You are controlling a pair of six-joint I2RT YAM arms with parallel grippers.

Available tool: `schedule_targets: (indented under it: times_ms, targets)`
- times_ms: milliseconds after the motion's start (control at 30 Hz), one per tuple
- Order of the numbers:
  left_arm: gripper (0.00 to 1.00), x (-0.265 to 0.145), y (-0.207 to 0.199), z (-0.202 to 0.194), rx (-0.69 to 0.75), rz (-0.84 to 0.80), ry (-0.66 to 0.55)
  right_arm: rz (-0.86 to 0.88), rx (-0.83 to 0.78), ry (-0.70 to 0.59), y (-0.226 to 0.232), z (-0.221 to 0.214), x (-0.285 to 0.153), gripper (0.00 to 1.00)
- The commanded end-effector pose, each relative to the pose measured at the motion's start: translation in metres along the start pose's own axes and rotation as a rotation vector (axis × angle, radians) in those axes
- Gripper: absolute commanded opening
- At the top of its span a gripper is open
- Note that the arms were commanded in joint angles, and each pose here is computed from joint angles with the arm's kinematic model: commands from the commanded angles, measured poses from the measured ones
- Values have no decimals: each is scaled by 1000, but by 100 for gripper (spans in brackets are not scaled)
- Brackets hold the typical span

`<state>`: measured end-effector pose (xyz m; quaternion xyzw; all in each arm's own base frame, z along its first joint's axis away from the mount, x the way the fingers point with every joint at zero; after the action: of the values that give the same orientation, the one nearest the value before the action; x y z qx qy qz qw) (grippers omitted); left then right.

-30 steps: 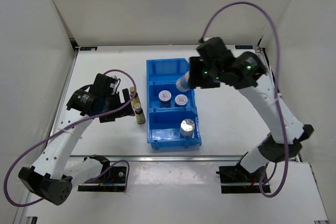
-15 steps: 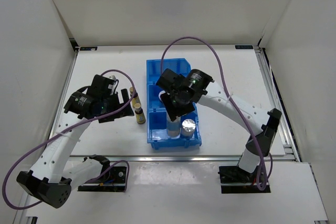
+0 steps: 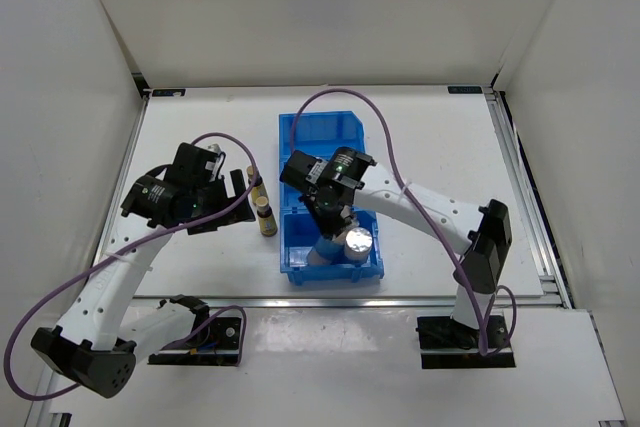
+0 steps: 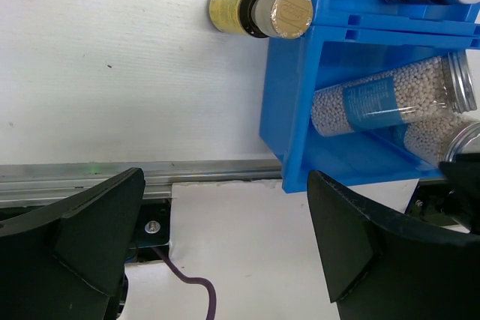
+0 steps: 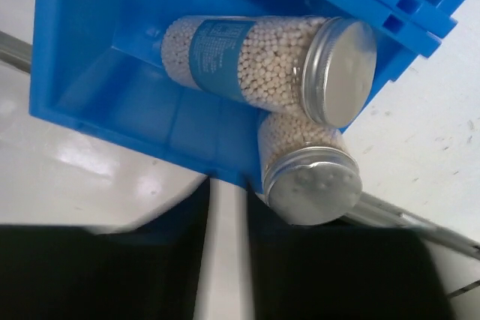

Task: Organize the condiment bottles

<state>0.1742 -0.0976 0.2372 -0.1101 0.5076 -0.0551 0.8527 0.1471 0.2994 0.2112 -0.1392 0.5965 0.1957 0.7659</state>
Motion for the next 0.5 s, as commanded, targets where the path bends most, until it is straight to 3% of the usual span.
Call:
schedule_targets:
  times_ms: [0, 33, 167, 467]
  targets:
    - [100, -5, 3, 1, 11, -2, -37, -20, 16, -46, -3, 5, -4, 37]
    - [100, -5, 3, 1, 11, -2, -37, -29, 32, -54, -4, 6, -4, 62]
    - [100, -4, 4, -4, 11, -6, -25, -24, 115, -25, -16, 12, 1, 88]
    - [100, -2, 3, -7, 11, -18, -8, 154, 222, 98, -41, 25, 17, 92]
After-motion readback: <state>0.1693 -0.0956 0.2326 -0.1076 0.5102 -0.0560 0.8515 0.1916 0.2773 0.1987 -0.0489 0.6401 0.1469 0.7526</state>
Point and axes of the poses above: each gripper's point midway between its finger pads, its own x axis out along the fingers, its own y axis along the line the jaws close on, z = x × y, the point moved 3 cm from there along -x, back along the fingers, and after that the axes turned 5 degrees about x, right-handed, at the moved point
